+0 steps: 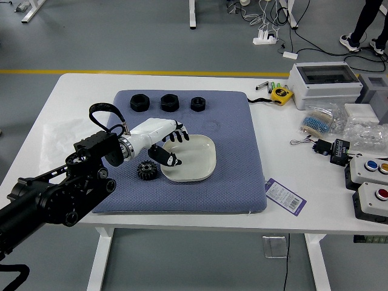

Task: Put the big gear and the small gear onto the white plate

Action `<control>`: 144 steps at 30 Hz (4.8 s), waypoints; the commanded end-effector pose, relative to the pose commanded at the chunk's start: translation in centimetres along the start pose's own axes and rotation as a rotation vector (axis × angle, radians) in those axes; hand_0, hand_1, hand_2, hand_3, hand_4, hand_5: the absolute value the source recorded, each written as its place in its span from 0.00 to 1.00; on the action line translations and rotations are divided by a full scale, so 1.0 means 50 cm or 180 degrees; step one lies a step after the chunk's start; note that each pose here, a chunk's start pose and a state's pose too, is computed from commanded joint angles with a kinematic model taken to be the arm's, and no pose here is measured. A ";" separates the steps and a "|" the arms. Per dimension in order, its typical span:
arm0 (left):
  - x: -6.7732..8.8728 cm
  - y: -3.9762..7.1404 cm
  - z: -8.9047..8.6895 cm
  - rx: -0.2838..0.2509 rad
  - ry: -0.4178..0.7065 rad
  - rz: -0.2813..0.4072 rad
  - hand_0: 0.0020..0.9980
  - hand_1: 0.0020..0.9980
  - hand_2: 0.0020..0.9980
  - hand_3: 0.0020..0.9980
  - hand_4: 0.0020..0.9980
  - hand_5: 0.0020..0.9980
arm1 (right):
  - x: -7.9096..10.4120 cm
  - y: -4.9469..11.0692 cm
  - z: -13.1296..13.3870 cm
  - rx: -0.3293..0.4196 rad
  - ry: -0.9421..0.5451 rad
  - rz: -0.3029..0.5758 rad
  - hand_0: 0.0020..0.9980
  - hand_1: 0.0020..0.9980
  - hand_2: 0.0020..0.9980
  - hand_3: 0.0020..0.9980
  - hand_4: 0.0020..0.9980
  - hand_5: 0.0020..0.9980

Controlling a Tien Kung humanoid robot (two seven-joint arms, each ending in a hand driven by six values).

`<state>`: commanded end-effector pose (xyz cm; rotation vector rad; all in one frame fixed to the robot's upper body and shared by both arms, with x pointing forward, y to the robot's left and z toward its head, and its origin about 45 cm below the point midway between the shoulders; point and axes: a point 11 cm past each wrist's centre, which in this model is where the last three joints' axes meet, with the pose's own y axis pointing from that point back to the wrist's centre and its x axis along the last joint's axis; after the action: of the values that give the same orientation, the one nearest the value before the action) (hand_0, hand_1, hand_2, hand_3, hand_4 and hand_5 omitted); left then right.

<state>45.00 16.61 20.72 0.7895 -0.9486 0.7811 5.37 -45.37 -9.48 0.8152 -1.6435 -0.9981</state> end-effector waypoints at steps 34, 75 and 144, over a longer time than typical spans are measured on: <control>0.001 0.083 -0.069 0.0167 -0.0569 -0.0606 0.50 0.64 0.74 0.76 1.00 0.10 | 0.005 0.000 -0.013 0.0046 -0.0068 0.0001 0.68 0.66 0.74 0.58 0.80 0.71; -0.032 0.074 -0.098 0.0308 -0.0528 -0.0682 0.44 0.53 0.58 0.60 0.89 0.02 | 0.003 -0.001 0.002 -0.0008 -0.0005 0.0009 0.68 0.66 0.74 0.58 0.80 0.71; 0.036 0.001 0.022 -0.0034 0.0117 -0.0133 0.28 0.41 0.48 0.58 0.70 0.00 | 0.003 0.000 -0.008 0.0023 -0.0025 -0.0005 0.68 0.66 0.73 0.58 0.80 0.71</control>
<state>45.20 16.08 22.76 0.7811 -0.9003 0.7514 5.72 -45.57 -9.36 0.8183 -1.6542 -0.9982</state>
